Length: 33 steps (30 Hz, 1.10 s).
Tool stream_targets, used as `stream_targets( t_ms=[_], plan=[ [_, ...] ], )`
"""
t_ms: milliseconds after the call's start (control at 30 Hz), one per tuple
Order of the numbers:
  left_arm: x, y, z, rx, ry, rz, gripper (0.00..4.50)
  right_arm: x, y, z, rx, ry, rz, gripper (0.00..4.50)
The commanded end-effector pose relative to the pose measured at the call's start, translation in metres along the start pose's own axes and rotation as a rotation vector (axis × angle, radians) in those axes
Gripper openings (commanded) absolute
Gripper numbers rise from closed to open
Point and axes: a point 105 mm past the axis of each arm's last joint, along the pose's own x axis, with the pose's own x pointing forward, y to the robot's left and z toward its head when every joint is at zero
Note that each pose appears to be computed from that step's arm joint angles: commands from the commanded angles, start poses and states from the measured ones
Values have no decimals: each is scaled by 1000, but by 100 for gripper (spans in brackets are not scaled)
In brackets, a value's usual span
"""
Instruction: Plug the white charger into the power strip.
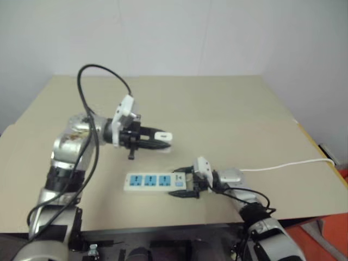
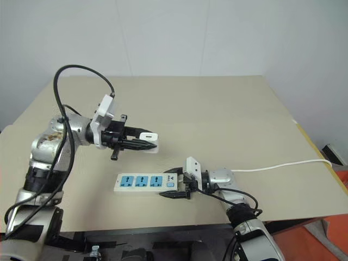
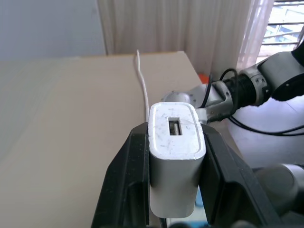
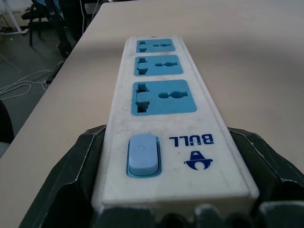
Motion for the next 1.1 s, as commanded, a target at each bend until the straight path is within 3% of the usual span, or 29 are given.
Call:
stream_targets(
  t_ms=[33,100,267,1100],
  plan=[
    [4,-16,-9,26,-82,-8,101,4,1,1,-15,2,18,342],
    [0,-25,-32,-5,-15,-54,101,4,0,1,-16,3,17,342],
    [-7,-23,-61,-28,73,-52,101,5,-1,2,-18,2,17,342],
    [-7,-21,-90,-4,103,-20,101,3,-3,3,-16,1,4,342]
  ],
)
